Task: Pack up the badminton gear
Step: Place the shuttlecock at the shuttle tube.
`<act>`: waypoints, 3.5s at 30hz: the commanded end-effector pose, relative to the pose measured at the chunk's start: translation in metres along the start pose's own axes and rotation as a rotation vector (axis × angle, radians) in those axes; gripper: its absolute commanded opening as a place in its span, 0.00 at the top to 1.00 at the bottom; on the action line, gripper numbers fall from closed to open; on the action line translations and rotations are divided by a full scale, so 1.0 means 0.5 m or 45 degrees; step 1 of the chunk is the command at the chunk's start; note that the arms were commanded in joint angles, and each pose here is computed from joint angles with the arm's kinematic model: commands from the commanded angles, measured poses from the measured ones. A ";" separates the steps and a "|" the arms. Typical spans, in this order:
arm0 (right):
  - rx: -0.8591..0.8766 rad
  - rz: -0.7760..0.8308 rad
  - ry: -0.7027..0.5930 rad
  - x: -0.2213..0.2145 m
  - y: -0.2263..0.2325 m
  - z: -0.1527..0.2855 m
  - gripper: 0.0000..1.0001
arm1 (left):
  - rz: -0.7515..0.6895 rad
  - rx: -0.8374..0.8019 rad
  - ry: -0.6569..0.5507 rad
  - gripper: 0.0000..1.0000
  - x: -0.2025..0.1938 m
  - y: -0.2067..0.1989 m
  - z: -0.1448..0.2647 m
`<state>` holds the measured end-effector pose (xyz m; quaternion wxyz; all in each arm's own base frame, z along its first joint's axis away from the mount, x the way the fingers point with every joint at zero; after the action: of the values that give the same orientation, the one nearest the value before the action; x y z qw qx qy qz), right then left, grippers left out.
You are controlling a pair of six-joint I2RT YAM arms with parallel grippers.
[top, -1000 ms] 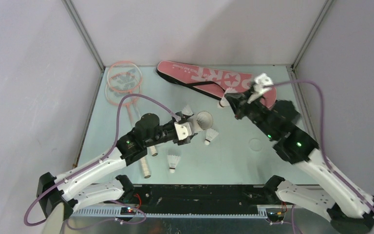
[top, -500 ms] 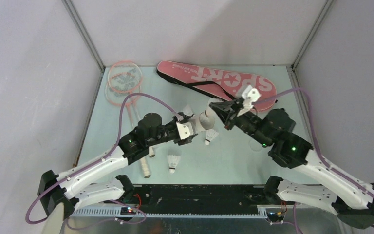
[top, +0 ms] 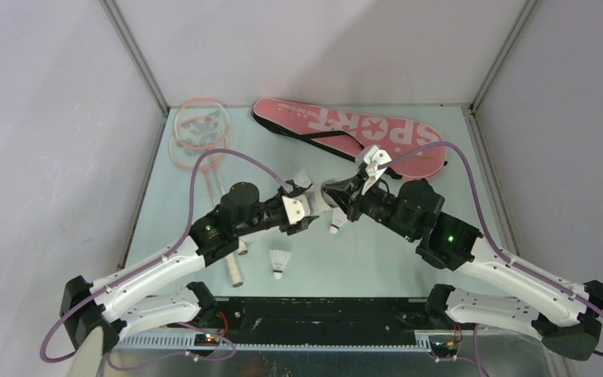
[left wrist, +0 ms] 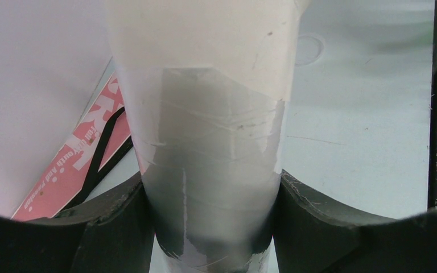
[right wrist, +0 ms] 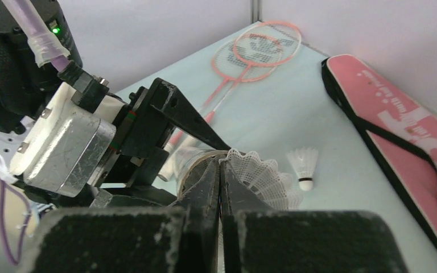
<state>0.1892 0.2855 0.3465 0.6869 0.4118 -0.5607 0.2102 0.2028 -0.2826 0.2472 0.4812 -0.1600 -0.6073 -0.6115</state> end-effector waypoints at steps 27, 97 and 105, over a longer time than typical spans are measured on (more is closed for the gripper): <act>0.089 -0.440 0.159 0.002 -0.003 0.049 0.42 | -0.042 -0.012 -0.191 0.66 0.066 0.003 0.015; -0.098 -0.248 -0.138 0.144 -0.034 0.143 0.01 | -0.084 -0.026 -0.212 0.63 0.069 -0.010 0.036; -0.496 -0.406 0.050 0.034 -0.198 0.114 0.01 | -0.061 0.024 -0.204 0.61 0.068 -0.001 0.045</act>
<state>0.2069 0.1882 0.3820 0.7291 0.3974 -0.5554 0.0448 0.1766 -0.2762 0.2535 0.4374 -0.1913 -0.6152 -0.6274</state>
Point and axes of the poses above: each gripper's point midway between its finger pads, its own z axis back along the fingers, its own y axis along the line the jaws close on, x = y × z, the point moved 1 cm from there along z, back along the fingers, and after that the axes turned 14 degrees about -z, right-handed, at the moved point
